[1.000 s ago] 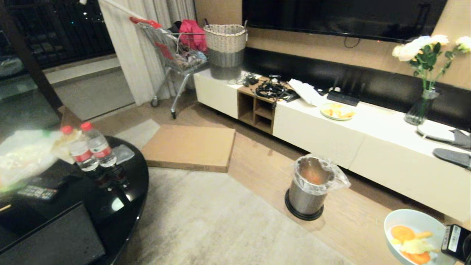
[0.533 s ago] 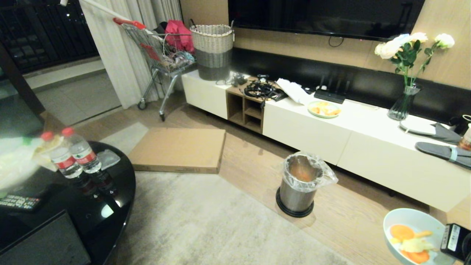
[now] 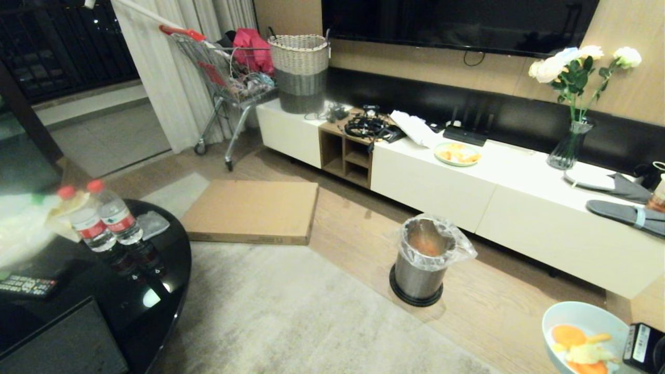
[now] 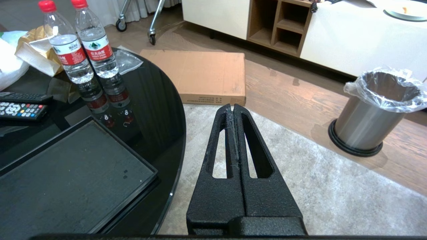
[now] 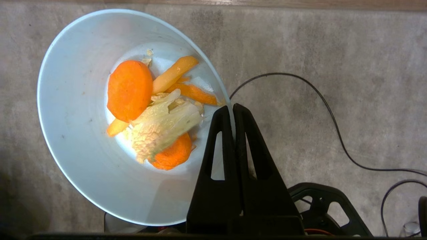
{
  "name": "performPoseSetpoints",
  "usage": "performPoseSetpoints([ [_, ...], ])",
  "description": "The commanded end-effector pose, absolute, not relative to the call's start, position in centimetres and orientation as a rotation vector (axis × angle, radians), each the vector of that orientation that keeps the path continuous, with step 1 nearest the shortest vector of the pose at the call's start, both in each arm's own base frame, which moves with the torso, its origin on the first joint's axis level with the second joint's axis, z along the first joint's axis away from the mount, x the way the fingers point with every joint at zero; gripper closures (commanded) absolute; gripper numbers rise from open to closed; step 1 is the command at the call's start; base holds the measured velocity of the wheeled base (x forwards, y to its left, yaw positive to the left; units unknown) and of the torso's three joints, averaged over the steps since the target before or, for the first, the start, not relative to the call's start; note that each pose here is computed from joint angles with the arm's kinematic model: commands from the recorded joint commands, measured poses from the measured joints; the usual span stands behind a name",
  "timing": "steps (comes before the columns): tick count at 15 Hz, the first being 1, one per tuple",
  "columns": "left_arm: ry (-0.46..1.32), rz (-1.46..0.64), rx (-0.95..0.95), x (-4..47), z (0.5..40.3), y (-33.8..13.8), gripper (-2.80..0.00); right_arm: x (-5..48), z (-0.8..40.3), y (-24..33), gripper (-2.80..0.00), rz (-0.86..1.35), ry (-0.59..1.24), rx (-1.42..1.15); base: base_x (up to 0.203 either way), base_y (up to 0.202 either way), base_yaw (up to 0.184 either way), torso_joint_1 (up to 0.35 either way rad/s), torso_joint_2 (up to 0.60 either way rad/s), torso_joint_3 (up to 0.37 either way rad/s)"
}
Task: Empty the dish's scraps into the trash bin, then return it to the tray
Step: Move the bowl over the trash can
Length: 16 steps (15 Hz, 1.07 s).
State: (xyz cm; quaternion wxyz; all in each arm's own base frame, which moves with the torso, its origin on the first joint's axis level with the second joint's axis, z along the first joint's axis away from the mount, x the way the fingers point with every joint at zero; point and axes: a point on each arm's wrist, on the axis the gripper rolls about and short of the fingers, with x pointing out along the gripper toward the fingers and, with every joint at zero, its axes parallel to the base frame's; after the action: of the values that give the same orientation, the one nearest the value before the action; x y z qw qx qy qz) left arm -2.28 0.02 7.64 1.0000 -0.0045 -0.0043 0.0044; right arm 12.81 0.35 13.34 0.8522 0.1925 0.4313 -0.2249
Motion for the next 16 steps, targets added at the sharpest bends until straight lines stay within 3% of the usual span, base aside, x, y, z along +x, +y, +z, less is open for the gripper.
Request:
performPoseSetpoints([
  [1, -0.009, 0.009, -0.009, -2.3, 7.6, 0.0, 0.0, 12.6, 13.2, 0.3, 0.0, -0.481, 0.913, 0.405, 0.0, 0.0, 0.0, 0.0, 0.0, 0.0],
  [16, -0.006, 0.006, -0.012, -2.3, 7.6, 0.0, 0.0, 11.7, 12.3, 0.2, 0.0, -0.506, 0.933, 0.39, 0.0, 0.0, 0.0, 0.0, 0.0, -0.004],
])
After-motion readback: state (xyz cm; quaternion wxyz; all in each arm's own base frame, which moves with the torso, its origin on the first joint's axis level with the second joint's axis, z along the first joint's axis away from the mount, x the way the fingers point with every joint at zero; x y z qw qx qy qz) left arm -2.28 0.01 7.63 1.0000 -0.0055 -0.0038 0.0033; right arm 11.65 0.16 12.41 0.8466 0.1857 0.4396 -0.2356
